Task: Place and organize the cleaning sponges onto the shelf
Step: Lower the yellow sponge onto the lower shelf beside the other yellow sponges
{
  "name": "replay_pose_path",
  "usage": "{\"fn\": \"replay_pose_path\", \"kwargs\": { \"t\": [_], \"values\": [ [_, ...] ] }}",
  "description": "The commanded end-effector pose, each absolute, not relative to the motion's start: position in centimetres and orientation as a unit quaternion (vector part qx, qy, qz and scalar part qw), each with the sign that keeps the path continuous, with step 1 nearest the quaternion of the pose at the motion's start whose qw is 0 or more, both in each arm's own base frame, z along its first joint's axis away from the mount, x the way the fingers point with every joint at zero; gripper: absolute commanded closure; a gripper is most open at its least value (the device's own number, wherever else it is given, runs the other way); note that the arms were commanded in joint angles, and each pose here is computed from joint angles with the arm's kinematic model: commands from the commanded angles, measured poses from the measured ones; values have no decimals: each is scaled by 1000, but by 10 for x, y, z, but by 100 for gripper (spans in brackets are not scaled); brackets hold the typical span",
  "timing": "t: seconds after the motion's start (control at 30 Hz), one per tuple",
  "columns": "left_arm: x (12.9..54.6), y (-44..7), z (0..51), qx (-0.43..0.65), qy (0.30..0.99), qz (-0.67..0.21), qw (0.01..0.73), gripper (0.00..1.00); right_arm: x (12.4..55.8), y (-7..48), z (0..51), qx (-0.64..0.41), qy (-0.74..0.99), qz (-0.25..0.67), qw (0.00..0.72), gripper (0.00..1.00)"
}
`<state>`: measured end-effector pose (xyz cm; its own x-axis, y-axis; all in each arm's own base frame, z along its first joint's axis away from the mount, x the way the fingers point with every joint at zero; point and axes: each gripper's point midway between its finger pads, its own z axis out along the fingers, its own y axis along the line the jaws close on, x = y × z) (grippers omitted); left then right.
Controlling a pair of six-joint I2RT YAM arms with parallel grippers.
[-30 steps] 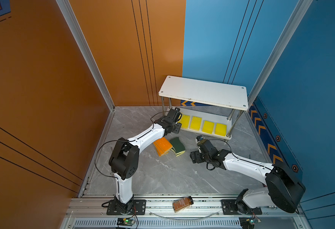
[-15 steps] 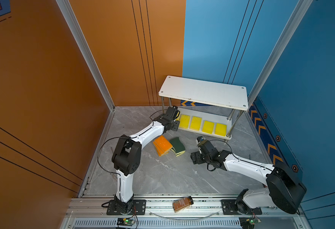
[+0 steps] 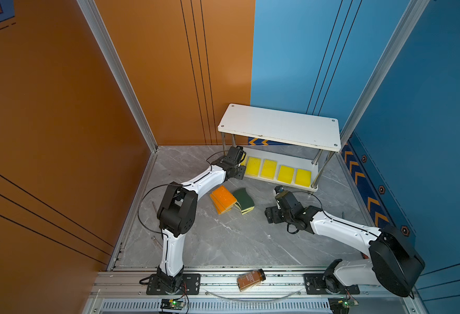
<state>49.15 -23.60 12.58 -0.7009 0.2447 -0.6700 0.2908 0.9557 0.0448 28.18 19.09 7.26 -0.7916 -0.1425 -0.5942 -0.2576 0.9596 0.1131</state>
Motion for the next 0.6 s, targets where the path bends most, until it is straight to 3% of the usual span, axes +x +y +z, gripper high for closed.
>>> {"fn": "replay_pose_path", "kwargs": {
  "t": [0.0,0.57],
  "values": [
    [502,-239,131,141,919,-47,366,35,279,181,71,-94,945,81,304,8],
    [514,-246,122,145,918,-53,366,33,278,178,72,-94,945,78,303,8]
  ]
}}
